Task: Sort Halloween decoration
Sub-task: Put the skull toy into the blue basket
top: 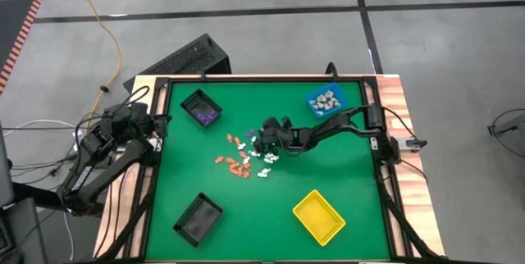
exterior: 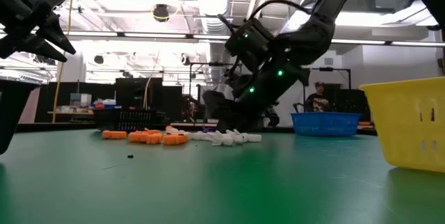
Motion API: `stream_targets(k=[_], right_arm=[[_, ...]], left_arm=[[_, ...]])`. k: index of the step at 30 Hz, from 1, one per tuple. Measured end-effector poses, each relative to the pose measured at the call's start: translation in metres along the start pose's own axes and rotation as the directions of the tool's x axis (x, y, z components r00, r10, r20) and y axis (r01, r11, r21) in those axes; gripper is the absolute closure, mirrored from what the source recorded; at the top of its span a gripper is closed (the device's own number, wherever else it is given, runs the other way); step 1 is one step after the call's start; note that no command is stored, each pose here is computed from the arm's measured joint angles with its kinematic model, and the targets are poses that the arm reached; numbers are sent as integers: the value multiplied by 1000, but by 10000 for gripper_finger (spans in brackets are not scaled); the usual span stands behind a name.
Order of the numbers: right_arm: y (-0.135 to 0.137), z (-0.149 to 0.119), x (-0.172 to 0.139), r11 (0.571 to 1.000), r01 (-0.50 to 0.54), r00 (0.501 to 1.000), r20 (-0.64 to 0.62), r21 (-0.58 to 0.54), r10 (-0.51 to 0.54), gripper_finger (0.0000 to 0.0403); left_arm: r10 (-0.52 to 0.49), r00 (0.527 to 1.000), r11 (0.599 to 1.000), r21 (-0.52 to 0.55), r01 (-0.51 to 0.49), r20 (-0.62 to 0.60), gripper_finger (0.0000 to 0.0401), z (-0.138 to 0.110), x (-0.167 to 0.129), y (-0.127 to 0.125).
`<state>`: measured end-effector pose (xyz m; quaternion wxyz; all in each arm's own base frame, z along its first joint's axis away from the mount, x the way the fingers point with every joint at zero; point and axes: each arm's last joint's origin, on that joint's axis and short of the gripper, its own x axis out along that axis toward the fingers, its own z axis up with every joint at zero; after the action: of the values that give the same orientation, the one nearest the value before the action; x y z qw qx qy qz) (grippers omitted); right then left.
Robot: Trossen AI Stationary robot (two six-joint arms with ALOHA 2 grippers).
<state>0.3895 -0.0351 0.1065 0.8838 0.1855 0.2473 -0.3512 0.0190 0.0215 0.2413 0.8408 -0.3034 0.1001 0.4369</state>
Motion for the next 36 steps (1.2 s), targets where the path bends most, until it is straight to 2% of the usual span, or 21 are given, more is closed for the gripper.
stream_targets(k=[4,8,17,22,27,36], right_arm=[[-4,20,-12,999,-6,1000,28,-38,7,281],[-13,52,-30,999,18,996,92,-31,-15,281],[-56,100,-81,970,196,978,100,-144,-182,281],[-97,103,-115,948,297,954,78,-111,-289,281],[-141,87,-139,915,398,917,33,-62,-396,281],[-191,60,-138,887,454,890,-73,85,-449,278]], left_arm=[[1,1000,1000,0,-1,1,258,0,0,0],[5,1000,1000,0,-5,3,258,0,0,0],[4,1000,1000,0,-4,2,258,0,0,0],[-1,1000,1000,0,1,0,258,0,0,0],[0,1000,1000,0,0,0,258,0,0,0],[-1,1000,1000,0,1,0,258,0,0,0]])
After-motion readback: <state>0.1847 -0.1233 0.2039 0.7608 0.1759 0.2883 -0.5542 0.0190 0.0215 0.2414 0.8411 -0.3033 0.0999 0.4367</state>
